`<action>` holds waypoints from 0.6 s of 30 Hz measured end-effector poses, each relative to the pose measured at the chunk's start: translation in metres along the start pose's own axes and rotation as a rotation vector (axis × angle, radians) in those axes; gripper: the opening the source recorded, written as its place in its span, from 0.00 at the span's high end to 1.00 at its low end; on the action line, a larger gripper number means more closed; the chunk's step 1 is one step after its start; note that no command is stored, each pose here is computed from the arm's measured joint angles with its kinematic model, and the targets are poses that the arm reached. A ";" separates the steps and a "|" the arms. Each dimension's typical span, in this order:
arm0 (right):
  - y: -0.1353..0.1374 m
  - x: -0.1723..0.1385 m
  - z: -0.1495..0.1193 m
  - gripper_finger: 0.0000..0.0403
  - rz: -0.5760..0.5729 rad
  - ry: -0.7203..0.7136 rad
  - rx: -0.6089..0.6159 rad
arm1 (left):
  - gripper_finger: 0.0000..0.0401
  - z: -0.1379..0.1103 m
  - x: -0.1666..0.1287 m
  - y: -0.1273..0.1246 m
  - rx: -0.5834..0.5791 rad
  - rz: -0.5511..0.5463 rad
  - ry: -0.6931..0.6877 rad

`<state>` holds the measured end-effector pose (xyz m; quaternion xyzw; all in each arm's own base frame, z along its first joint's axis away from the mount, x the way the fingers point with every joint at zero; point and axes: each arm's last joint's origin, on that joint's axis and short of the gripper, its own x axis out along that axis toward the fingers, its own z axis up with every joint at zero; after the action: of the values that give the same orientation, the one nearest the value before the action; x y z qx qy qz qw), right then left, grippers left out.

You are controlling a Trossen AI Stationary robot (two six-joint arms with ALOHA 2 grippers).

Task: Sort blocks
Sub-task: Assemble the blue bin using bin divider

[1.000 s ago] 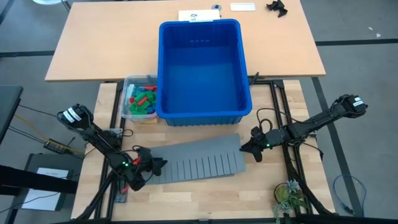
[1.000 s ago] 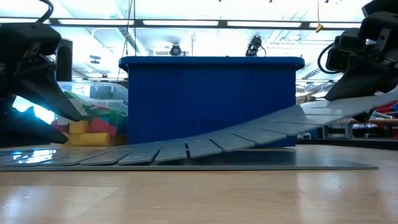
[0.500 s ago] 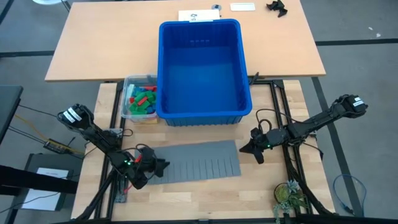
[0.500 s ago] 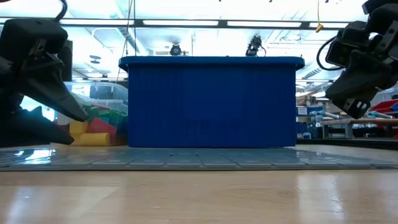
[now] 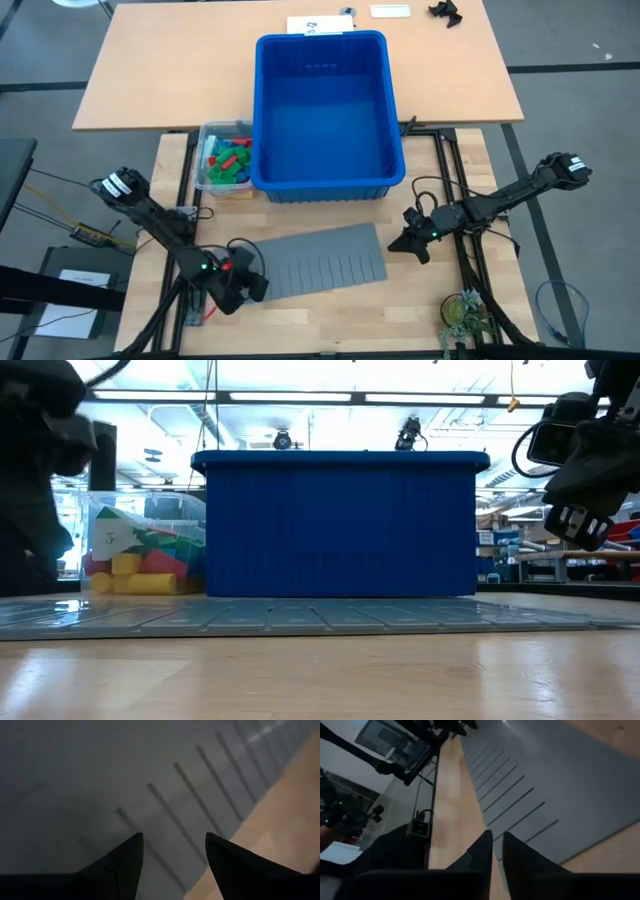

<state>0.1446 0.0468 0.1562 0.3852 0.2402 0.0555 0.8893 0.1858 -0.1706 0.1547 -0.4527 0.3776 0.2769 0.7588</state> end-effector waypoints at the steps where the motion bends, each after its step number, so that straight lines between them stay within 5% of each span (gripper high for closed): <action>1: 0.000 0.000 0.000 0.85 -0.004 0.003 0.008 | 0.44 0.000 -0.006 -0.004 -0.001 0.041 0.008; 10: -0.004 0.000 -0.001 0.60 -0.054 0.002 0.018 | 0.44 -0.002 -0.057 0.001 -0.154 0.443 0.015; 18: -0.013 -0.001 -0.002 0.55 -0.109 0.041 0.024 | 0.47 -0.012 -0.030 0.031 -0.194 0.502 0.143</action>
<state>0.1421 0.0386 0.1465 0.3809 0.2796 0.0122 0.8813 0.1417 -0.1698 0.1610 -0.4341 0.5022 0.4584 0.5909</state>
